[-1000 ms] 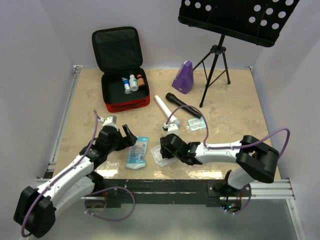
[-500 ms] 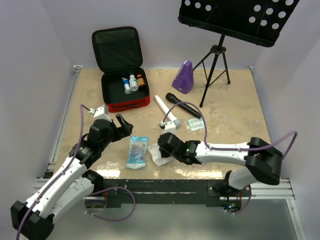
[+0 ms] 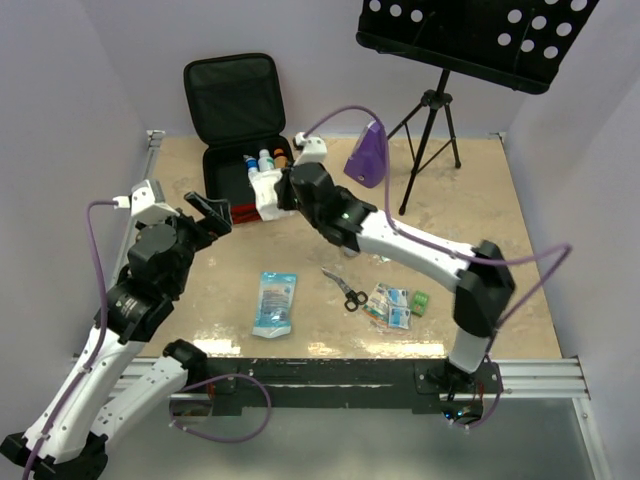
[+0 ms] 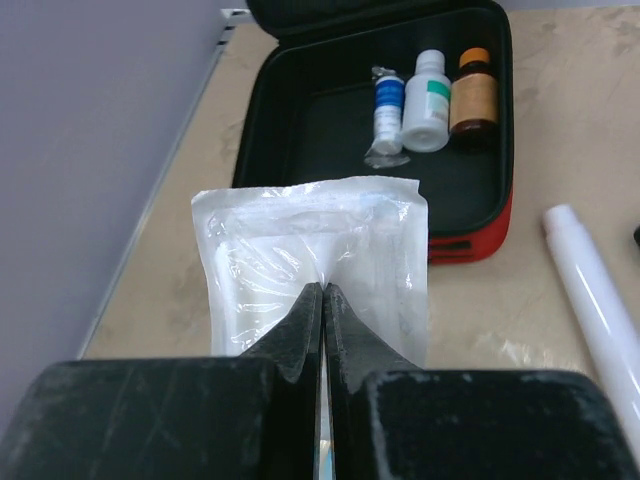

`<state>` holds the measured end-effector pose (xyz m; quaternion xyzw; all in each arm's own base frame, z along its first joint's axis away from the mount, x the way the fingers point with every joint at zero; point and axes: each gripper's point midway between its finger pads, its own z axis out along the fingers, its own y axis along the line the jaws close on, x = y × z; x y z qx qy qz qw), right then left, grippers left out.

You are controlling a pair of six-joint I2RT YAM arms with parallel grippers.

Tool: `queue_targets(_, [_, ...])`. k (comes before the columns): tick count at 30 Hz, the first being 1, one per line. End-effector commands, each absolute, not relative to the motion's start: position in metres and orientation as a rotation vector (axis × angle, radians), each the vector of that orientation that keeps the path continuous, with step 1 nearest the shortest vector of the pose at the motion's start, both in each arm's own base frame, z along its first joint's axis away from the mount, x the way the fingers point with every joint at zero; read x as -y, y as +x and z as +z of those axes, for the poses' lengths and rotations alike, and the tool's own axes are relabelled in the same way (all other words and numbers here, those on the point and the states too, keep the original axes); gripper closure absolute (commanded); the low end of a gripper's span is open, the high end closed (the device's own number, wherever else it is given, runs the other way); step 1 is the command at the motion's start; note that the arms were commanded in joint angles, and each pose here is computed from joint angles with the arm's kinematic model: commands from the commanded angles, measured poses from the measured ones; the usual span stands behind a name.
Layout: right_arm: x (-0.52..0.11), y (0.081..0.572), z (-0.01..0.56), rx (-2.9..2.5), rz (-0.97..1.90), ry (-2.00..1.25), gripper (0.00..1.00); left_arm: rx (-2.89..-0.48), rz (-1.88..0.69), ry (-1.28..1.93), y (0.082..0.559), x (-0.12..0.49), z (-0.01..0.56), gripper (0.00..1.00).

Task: Organize the medicine kit

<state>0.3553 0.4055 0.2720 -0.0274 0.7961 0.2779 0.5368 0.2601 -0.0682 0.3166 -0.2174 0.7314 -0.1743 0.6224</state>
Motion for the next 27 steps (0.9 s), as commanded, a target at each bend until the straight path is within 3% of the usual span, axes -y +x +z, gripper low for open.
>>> queue_targets(1, [-0.448, 0.407, 0.252, -1.870, 0.645, -0.167, 1.00, -1.640, -0.352, -0.474, 0.257, 0.057, 0.330, 0.00])
queue_targets(5, [-0.495, 0.446, 0.259, -1.779, 0.677, -0.207, 1.00, -1.606, -0.313, -0.464, 0.256, 0.050, 0.340, 0.00])
queue_targets(12, [-0.533, 0.487, 0.219, -1.767, 0.741, -0.211, 1.00, -1.661, -0.245, -0.464, 0.259, 0.046, 0.321, 0.00])
queue_targets(27, [-0.561, 0.502, 0.158, -1.772, 0.886, -0.088, 1.00, -1.749, -0.246, -0.453, 0.264, 0.056, 0.282, 0.00])
